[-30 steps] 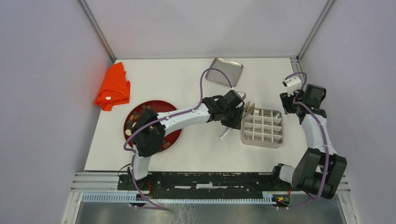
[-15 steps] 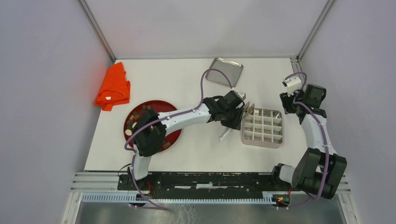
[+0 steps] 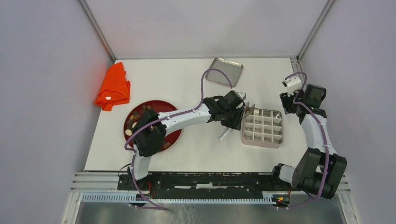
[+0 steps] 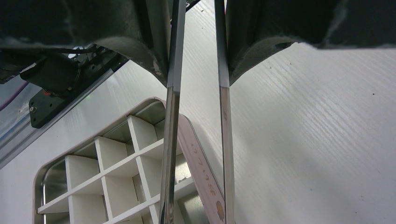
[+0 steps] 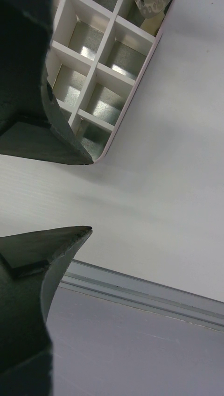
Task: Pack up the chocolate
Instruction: Place the fake chocolate in the packing box, then pick up the fake chocolate from the plate.
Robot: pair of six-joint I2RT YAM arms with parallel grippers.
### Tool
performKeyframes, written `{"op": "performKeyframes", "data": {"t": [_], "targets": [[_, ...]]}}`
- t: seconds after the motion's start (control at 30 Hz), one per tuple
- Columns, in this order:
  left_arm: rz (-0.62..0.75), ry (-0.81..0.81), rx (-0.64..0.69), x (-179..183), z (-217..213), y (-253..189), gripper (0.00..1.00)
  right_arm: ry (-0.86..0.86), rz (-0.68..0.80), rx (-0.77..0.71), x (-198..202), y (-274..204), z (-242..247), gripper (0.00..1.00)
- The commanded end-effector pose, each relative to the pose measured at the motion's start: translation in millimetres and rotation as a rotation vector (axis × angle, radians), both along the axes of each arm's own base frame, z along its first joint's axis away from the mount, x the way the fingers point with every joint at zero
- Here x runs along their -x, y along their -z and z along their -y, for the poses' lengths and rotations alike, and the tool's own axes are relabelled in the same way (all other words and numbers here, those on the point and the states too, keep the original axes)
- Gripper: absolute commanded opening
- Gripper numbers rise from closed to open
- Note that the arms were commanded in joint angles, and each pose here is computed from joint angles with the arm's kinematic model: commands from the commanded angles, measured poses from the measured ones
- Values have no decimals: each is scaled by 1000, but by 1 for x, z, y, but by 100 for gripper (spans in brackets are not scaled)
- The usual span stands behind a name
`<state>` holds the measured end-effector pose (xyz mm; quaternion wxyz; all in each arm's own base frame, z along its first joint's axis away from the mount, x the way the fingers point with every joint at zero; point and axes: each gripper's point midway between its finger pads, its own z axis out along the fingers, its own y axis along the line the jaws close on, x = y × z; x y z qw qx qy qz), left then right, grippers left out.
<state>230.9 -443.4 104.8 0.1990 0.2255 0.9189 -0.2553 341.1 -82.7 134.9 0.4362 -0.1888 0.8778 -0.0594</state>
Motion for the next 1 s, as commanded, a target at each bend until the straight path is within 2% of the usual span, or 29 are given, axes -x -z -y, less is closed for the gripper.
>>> {"op": "performKeyframes", "data": {"t": [0.0, 0.27, 0.47, 0.63, 0.97], "targets": [[70, 34, 77, -8, 17, -32, 44, -12, 18, 6, -3, -4, 1, 57], [78, 65, 253, 6, 25, -83, 39, -17, 19, 2, -3, -4, 0, 57], [76, 30, 299, 15, 0, -100, 39, -35, 24, -9, -3, -5, -4, 57], [47, -63, 197, 19, -62, -78, 38, -66, 33, -30, -3, -7, -11, 57], [16, -358, -30, 15, -240, -68, 39, -96, 29, -56, -3, -5, -19, 57]]}}
